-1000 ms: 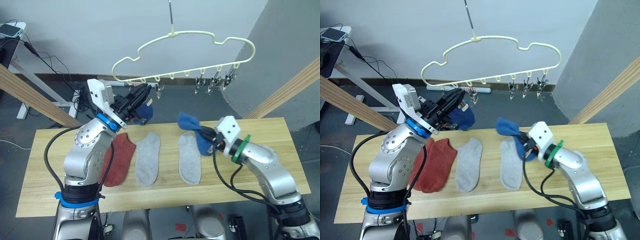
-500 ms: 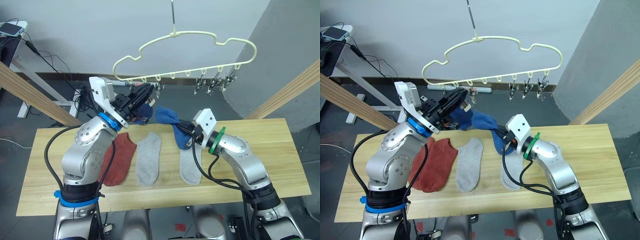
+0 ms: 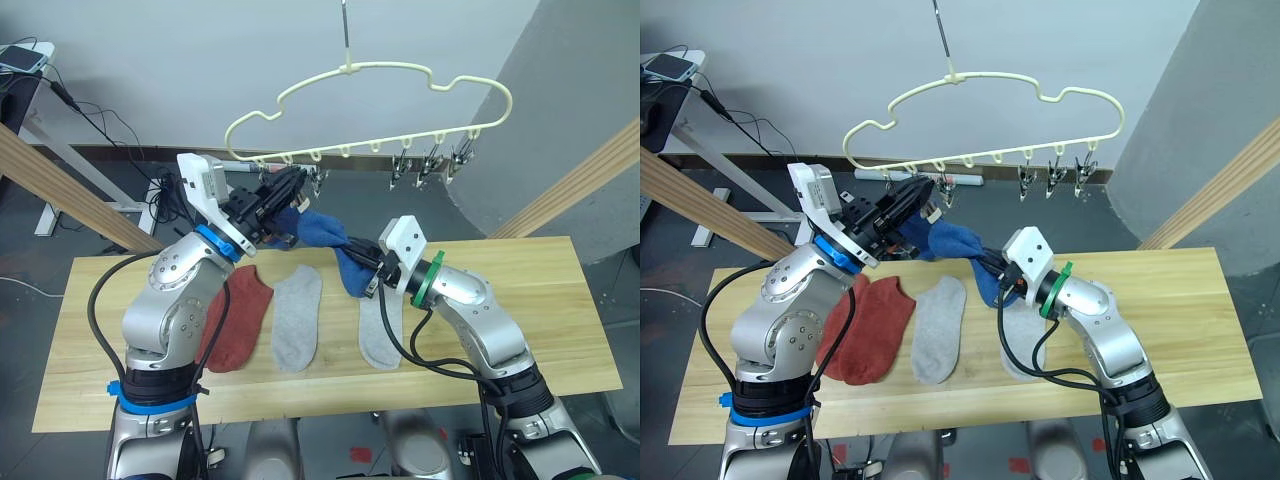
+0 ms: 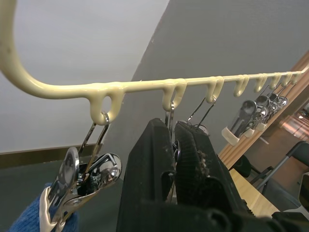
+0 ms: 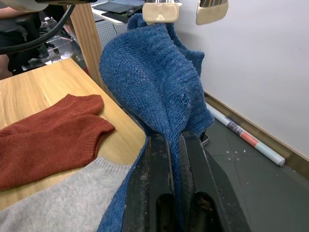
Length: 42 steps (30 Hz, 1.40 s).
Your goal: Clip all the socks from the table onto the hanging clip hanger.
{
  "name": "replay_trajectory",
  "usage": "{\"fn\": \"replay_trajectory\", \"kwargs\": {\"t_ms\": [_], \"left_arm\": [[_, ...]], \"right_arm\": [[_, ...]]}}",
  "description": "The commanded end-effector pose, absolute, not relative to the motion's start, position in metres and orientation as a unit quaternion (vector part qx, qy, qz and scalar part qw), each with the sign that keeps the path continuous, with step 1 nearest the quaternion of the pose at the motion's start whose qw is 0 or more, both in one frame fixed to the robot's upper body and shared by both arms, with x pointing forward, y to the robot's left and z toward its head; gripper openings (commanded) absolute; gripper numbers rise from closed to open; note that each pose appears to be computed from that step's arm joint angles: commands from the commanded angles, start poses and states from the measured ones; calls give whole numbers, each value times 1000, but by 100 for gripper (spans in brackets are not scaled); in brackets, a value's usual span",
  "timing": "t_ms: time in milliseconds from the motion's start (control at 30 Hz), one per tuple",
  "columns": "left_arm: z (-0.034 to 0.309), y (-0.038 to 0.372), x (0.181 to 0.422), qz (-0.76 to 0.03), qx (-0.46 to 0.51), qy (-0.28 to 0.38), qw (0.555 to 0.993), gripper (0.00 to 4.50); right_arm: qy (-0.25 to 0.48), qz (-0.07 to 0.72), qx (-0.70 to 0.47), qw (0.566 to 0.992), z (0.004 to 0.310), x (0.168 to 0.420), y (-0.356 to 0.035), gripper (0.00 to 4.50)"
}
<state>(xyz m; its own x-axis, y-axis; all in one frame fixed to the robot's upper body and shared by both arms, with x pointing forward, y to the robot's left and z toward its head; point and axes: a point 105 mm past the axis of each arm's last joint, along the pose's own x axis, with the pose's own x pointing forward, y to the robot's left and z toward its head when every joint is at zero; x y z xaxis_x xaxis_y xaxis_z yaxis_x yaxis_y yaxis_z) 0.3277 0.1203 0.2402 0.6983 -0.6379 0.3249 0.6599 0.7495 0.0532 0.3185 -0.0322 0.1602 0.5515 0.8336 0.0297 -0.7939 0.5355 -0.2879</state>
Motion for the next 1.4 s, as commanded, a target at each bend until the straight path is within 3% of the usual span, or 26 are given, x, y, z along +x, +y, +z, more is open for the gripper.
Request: {"fn": "replay_trajectory", "kwargs": {"t_ms": [33,733,767,1067,1167,1300,1400], "left_arm": [[252,121,320,-360,-27,-191,913,8],[248,125,322,-351,-25,-184,918,8],[248,125,322,-350,-26,-184,918,81],[245,129,321,-350,-13,-177,920,358],[243,132,321,-347,-1,-173,922,361],[239,134,322,-341,14,-171,924,361],[236,138,322,-329,36,-173,928,361]], "right_arm": [[-110,483,-121,860,172,313,-24,0],[-133,479,-106,861,185,320,-17,0],[-133,480,-105,861,185,321,-16,0],[-126,493,-114,853,181,319,-11,0],[-112,499,-133,849,174,318,-12,81],[-101,495,-163,848,167,319,-17,224],[-87,492,-180,847,162,315,-32,224]]}}
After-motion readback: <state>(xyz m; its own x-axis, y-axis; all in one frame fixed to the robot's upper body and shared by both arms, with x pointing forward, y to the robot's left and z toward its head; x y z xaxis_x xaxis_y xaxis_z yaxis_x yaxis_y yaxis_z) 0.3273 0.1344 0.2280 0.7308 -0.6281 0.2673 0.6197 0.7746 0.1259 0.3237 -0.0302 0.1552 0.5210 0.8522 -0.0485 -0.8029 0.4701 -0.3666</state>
